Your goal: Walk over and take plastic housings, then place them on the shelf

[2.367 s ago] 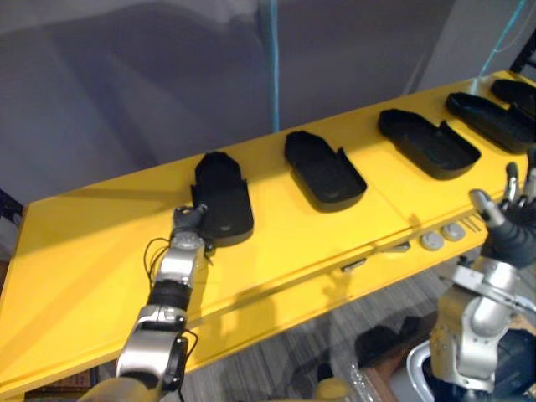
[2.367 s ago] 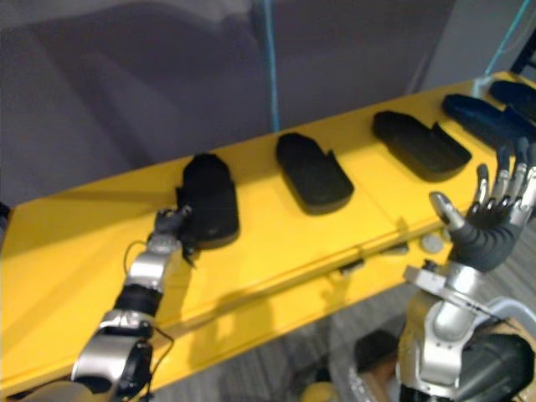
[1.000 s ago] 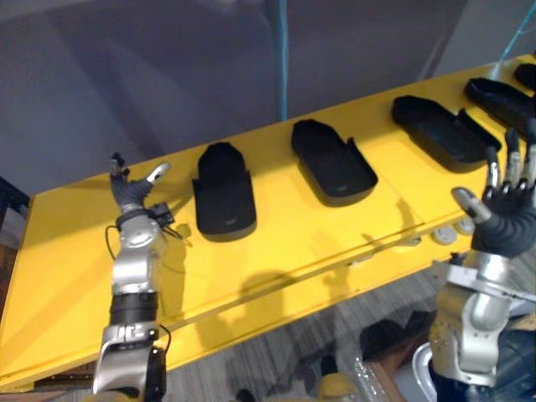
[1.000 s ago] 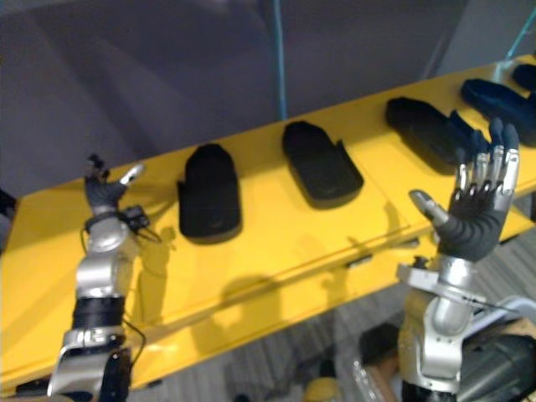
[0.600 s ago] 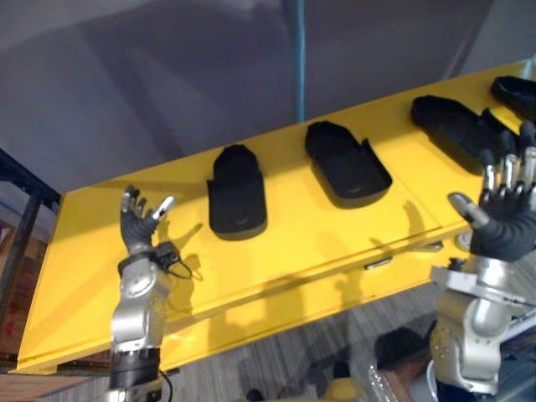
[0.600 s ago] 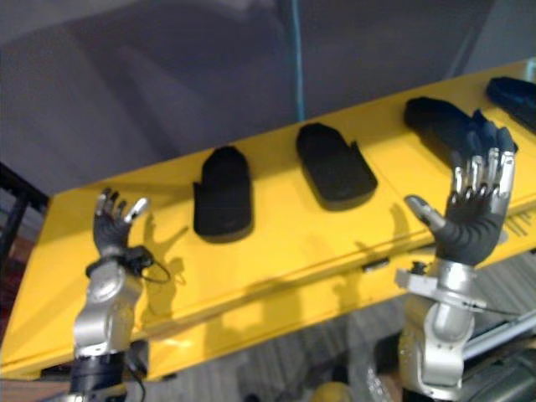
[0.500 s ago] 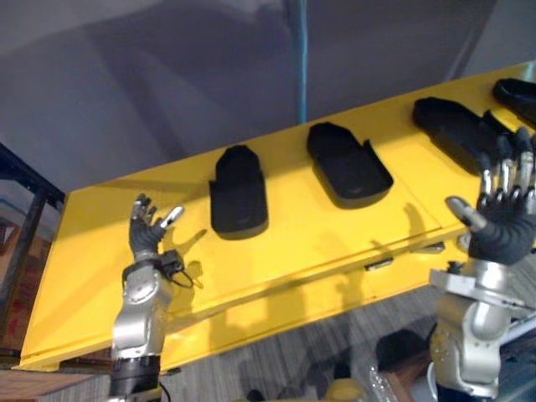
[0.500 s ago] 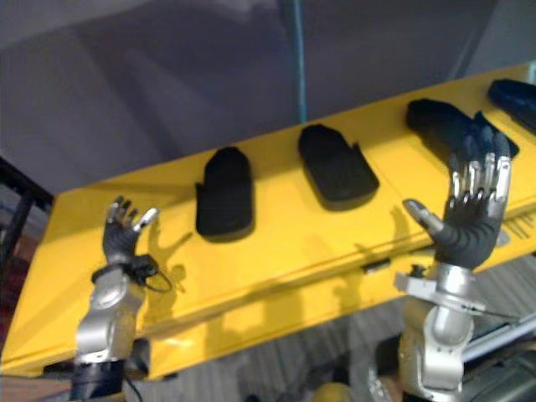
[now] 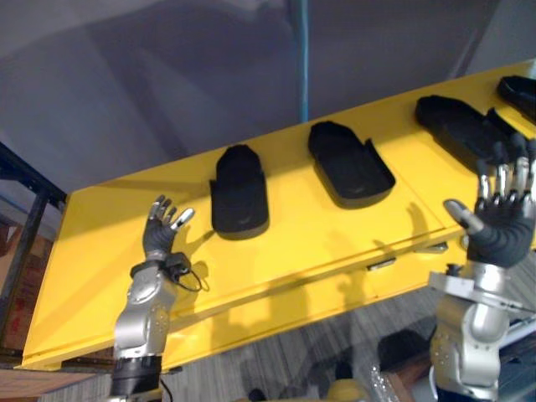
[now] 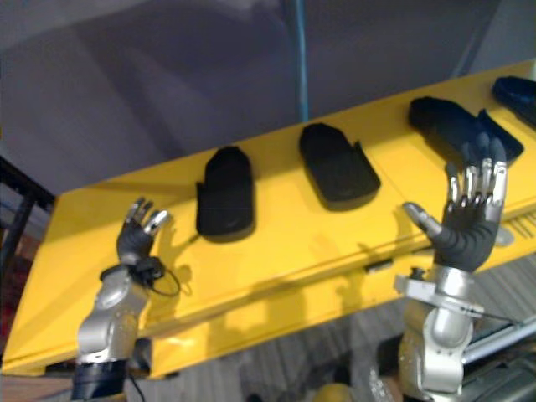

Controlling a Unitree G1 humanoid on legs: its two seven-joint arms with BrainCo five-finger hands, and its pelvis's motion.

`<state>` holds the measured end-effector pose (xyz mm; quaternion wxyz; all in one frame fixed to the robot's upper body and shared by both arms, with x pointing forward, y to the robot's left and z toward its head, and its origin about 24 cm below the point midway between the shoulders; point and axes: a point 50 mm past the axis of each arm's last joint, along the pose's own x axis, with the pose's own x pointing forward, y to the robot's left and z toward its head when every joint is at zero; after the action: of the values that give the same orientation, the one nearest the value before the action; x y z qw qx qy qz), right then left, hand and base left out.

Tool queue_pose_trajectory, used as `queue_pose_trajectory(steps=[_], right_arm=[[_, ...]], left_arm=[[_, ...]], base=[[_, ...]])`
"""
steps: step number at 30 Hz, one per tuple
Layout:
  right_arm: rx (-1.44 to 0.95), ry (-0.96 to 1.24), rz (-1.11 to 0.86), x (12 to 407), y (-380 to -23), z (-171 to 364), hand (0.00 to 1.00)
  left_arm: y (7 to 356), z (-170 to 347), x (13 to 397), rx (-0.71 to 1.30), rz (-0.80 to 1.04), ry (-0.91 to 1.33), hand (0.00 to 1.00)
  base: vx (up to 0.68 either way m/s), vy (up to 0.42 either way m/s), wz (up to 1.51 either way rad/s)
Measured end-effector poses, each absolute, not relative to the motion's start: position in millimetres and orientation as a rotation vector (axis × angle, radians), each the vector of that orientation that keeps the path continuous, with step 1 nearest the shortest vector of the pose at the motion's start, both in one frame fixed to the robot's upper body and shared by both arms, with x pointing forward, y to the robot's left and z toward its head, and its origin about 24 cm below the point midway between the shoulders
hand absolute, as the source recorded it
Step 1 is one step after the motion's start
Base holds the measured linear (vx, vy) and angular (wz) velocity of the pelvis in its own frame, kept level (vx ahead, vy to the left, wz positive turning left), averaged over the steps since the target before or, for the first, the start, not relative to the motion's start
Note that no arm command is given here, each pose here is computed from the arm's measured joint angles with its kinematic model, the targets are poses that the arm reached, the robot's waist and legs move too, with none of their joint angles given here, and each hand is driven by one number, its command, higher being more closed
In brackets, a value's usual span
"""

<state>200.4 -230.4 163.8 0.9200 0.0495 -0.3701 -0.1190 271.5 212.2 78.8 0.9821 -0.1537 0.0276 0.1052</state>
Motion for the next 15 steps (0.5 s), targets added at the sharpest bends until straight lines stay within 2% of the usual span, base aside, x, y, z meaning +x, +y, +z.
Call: queue_pose_trajectory(steps=[15], right_arm=[[0.097, -0.743, -0.249, 198, -231, 160, 0.0]], left_arm=[[193, 67, 270, -0.318, 0.097, 0.111, 0.0]], base=[[0.0, -0.001, -0.01]])
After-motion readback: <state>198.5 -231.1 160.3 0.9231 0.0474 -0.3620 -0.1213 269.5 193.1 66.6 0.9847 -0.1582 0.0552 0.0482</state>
